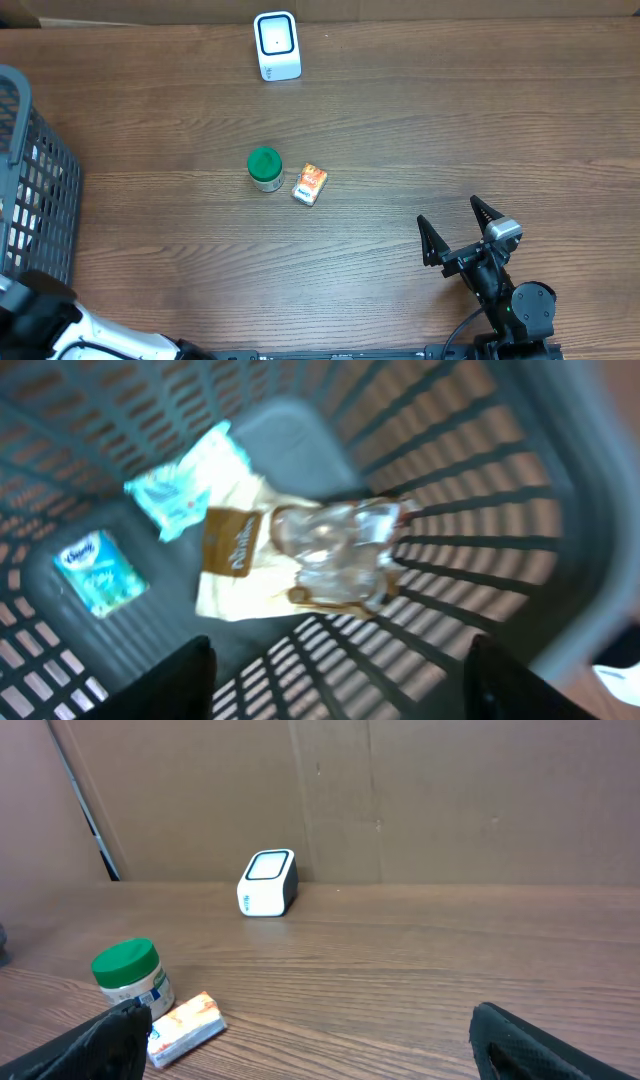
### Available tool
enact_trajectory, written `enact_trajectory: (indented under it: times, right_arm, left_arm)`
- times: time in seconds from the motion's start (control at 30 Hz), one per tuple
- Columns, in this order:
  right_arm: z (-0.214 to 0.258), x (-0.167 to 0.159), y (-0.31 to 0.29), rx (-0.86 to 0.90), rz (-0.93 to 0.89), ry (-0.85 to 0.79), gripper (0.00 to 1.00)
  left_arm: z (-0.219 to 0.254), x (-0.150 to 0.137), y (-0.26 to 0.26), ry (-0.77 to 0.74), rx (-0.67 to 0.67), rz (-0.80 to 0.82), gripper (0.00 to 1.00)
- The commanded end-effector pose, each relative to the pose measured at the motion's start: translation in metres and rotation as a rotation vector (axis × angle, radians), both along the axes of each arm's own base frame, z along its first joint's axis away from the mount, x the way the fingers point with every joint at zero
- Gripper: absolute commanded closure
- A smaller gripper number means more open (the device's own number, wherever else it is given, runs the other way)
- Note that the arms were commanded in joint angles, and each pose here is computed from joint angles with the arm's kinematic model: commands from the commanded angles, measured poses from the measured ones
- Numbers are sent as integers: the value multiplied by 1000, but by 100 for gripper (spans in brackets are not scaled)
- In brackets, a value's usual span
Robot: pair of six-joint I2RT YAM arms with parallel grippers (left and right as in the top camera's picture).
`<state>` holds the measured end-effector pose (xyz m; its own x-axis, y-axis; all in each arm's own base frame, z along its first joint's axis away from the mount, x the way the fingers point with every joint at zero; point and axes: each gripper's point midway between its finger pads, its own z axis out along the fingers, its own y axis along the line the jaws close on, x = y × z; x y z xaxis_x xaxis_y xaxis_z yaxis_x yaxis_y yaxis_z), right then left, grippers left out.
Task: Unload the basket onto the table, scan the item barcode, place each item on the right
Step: 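Lower the left gripper into the basket onto the dried mushroom bag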
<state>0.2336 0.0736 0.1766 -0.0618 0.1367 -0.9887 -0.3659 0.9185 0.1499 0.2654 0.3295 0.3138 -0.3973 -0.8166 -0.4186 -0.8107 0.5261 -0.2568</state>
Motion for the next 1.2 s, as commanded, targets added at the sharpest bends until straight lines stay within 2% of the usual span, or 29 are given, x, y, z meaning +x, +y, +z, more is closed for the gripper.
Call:
enact_trajectory:
  times: [0.0, 0.03, 0.23, 0.63, 0.83, 1.17]
  right_arm:
    - [-1, 0, -1, 8, -7, -3, 0]
    - [-1, 0, -1, 8, -7, -3, 0]
    - [-1, 0, -1, 8, -7, -3, 0]
    - [-1, 0, -1, 8, -7, -3, 0]
    - [-1, 0, -1, 8, -7, -3, 0]
    - [-1, 0, -1, 8, -7, -3, 0]
  left_arm:
    - [-38, 3, 14, 81, -55, -31, 35]
    - [-59, 5, 18, 115, -102, -44, 35]
    - [-114, 12, 26, 196, -206, -88, 31]
    - [-170, 43, 20, 151, -312, -300, 22]
    - [-205, 43, 15, 175, -371, -345, 21]
    - [-263, 36, 12, 272, -389, -356, 4]
